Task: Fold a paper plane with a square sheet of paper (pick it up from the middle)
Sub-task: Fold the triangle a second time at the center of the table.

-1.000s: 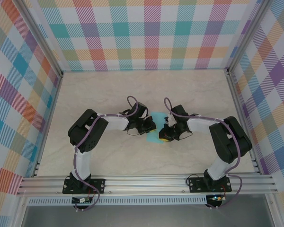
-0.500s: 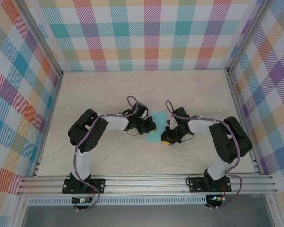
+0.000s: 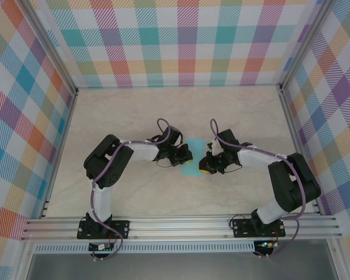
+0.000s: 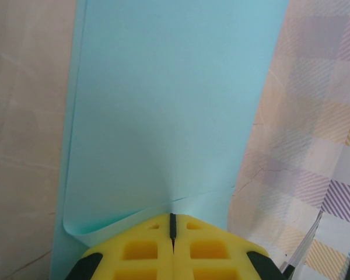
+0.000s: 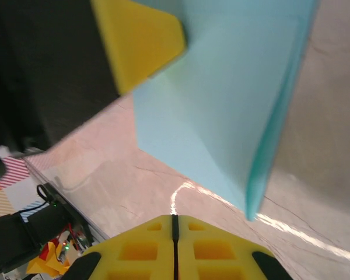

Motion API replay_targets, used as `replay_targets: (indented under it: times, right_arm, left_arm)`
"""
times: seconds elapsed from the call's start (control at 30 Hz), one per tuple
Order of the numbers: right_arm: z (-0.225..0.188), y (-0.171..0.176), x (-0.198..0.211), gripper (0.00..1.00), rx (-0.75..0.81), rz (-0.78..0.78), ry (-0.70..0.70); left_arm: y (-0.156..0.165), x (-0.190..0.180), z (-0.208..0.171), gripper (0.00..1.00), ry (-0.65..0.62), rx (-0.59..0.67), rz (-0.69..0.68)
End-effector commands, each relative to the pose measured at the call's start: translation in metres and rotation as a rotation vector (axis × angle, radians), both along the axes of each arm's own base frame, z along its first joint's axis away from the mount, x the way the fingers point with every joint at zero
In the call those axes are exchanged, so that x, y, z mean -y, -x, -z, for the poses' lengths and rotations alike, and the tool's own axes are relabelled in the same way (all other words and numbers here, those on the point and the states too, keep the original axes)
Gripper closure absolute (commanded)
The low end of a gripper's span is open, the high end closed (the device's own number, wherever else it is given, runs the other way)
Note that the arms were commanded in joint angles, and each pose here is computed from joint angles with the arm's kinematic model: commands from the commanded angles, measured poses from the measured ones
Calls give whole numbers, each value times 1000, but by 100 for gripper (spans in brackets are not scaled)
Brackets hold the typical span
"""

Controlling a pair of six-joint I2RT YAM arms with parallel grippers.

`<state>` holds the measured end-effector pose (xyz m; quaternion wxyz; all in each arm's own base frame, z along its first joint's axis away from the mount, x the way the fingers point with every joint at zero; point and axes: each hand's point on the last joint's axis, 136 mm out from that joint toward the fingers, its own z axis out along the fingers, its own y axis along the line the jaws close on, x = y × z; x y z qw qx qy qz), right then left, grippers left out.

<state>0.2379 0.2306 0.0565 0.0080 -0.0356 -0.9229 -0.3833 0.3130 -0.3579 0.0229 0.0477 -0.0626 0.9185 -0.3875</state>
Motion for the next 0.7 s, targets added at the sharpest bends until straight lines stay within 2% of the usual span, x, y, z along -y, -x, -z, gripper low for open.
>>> replay_targets:
  times: [0.0,0.23,0.43,0.67]
  right_arm:
    - [-3,-12,-11,95,-21,13,-37]
    - [25,-16,-13,95,-71,13,1]
    - [59,6,10,95,-139,7,125]
    - [55,21,13,93,-146,-7,96]
  left_arm:
    - [7,-2,16,100,-35,-18,12]
    - [8,-3,16,100,-38,-19,13]
    - [8,-4,18,100,-44,-19,10]
    - [8,-7,20,100,-63,-20,3]
